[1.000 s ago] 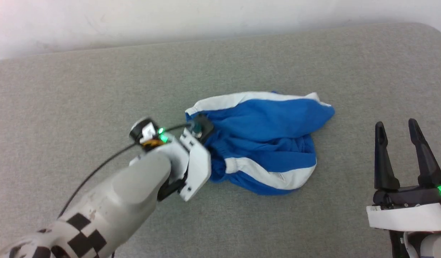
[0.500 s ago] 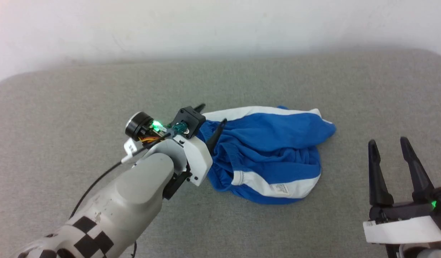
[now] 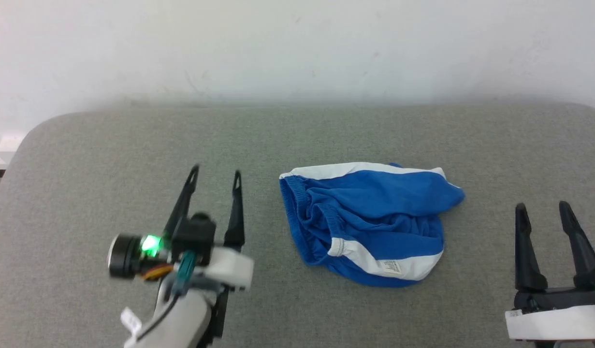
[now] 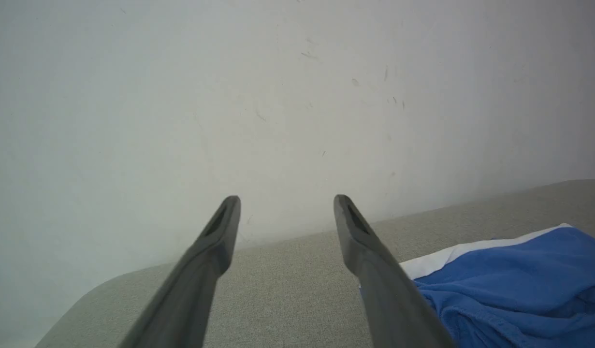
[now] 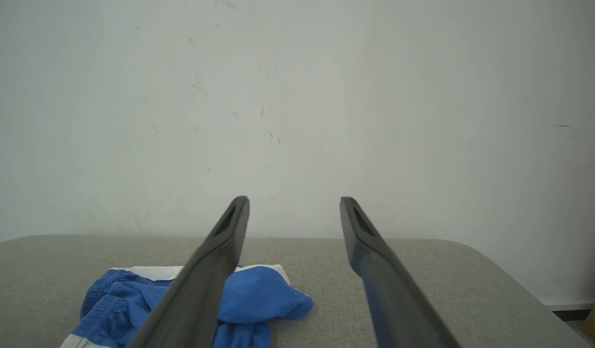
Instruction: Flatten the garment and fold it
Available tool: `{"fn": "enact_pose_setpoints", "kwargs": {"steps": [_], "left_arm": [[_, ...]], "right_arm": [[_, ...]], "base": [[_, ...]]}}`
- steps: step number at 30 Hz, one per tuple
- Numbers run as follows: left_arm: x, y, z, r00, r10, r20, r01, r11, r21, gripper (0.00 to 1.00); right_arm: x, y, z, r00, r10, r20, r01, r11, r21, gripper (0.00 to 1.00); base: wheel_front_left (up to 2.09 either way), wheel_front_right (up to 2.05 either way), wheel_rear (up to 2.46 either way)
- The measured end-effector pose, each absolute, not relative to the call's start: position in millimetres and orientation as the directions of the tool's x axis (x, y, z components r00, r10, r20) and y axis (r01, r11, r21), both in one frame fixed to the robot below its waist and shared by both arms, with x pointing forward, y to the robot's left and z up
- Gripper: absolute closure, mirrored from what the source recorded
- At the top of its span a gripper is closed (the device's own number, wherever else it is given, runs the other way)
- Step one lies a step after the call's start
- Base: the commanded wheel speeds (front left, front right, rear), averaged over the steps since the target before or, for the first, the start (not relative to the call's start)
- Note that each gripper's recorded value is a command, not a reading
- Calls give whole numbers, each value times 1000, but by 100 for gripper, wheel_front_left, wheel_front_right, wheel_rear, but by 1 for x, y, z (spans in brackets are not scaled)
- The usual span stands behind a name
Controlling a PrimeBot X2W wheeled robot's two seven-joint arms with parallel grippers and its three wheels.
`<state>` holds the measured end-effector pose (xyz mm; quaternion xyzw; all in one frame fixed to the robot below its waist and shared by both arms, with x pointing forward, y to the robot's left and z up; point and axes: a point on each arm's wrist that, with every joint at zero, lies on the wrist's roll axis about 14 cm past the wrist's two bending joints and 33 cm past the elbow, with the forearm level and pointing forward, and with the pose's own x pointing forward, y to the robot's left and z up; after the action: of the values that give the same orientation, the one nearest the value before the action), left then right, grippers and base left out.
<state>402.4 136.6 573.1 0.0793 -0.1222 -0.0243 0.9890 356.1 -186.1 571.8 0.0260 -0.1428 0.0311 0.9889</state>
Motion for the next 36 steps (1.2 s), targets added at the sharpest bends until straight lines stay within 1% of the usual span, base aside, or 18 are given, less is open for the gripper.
{"fn": "enact_pose_setpoints", "kwargs": {"steps": [6,9,13,16,20,22,27,31,36], "left_arm": [[378,165,562,969,63,239,-99,985,140,0],[368,165,545,980,63,191,-87,989,122,0],[369,148,547,981,-25,192,7,995,98,0],[375,128,547,972,-146,183,129,986,101,0],[389,94,549,932,-324,163,305,944,128,0],[395,76,545,907,-405,117,385,908,164,0],[401,33,533,824,-565,-33,561,808,182,0],[395,10,508,757,-625,-193,652,740,163,0],[380,2,460,654,-630,-419,726,679,111,0]], "right_arm": [[354,-189,568,961,44,274,-63,996,58,0],[353,-190,569,960,41,276,-60,996,62,0],[352,-191,566,962,38,269,-57,996,65,0],[353,-190,565,963,38,265,-59,996,69,0],[354,-188,564,964,44,262,-65,995,71,0],[353,-188,563,965,44,259,-65,995,72,0],[353,-193,560,968,30,248,-50,996,72,0],[354,-196,556,971,21,237,-40,996,75,0],[359,-198,553,974,12,228,-30,997,75,0]], "base": [[0,0,0],[0,0,0],[0,0,0],[0,0,0],[0,0,0],[0,0,0],[0,0,0],[0,0,0],[0,0,0]]}}
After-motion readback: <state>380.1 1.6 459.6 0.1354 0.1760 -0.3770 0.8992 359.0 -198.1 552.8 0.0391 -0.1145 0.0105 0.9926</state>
